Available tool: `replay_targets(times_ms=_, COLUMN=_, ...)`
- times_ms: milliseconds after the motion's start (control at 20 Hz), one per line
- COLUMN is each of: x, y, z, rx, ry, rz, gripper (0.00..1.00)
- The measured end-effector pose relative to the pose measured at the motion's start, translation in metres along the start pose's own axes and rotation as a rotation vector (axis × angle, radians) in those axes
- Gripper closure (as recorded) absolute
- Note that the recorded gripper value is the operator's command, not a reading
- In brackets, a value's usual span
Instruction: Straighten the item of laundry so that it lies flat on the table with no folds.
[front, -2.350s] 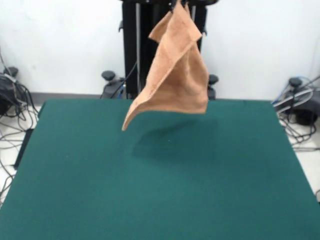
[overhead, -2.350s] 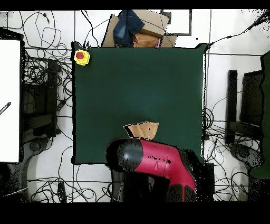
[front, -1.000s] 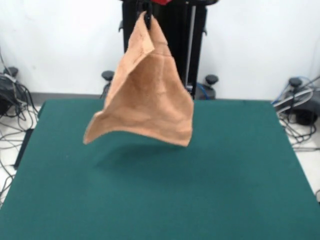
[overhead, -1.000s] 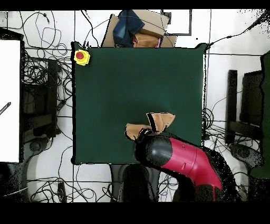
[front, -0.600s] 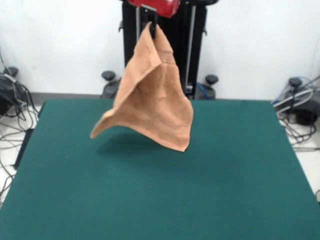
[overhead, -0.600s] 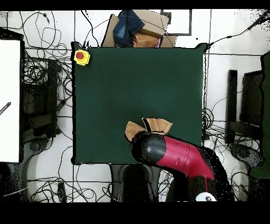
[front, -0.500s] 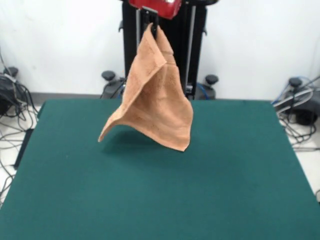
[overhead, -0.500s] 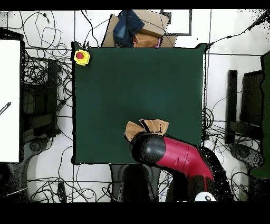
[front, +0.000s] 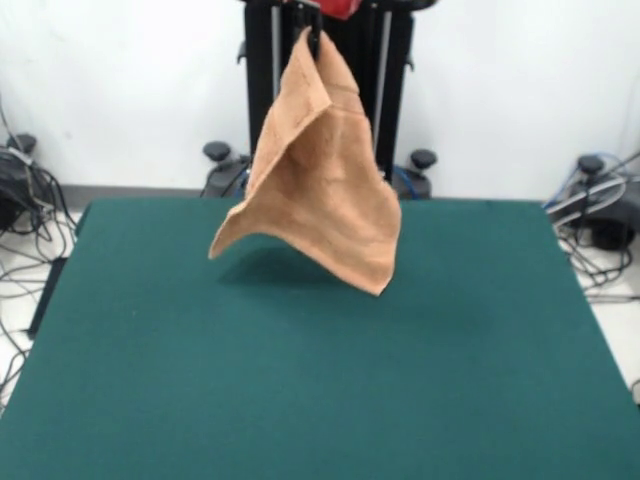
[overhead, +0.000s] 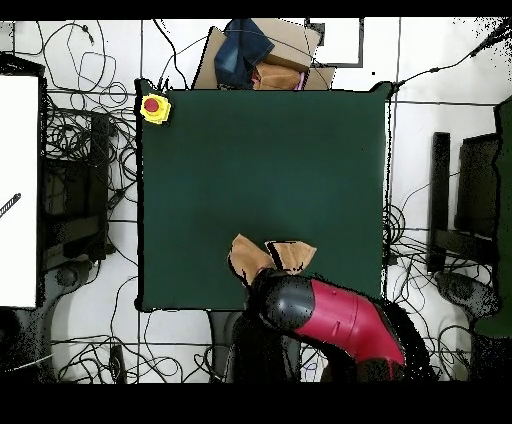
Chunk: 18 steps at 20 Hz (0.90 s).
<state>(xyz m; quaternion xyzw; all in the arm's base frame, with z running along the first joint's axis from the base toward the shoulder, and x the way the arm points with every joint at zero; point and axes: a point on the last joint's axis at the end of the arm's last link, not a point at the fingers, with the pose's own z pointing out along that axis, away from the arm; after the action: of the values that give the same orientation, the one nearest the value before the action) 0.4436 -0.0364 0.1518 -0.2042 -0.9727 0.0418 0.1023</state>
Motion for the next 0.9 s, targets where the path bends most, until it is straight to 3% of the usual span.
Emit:
replay_targets(times_ms=300, x=0.025, y=-0.014, z=-0.005, rx=-0.01, ry=0.047, rz=0.034, gripper=1.0)
replay_targets(times_ms=500, x=0.041, y=-0.028, z=-0.012, rx=-0.005, ry=0.126, rz=0.054, gripper=1.0)
replay_targets(times_ms=900, x=0.044, y=-0.052, z=0.009, rx=0.002, ry=0.208, rz=0.074, gripper=1.0)
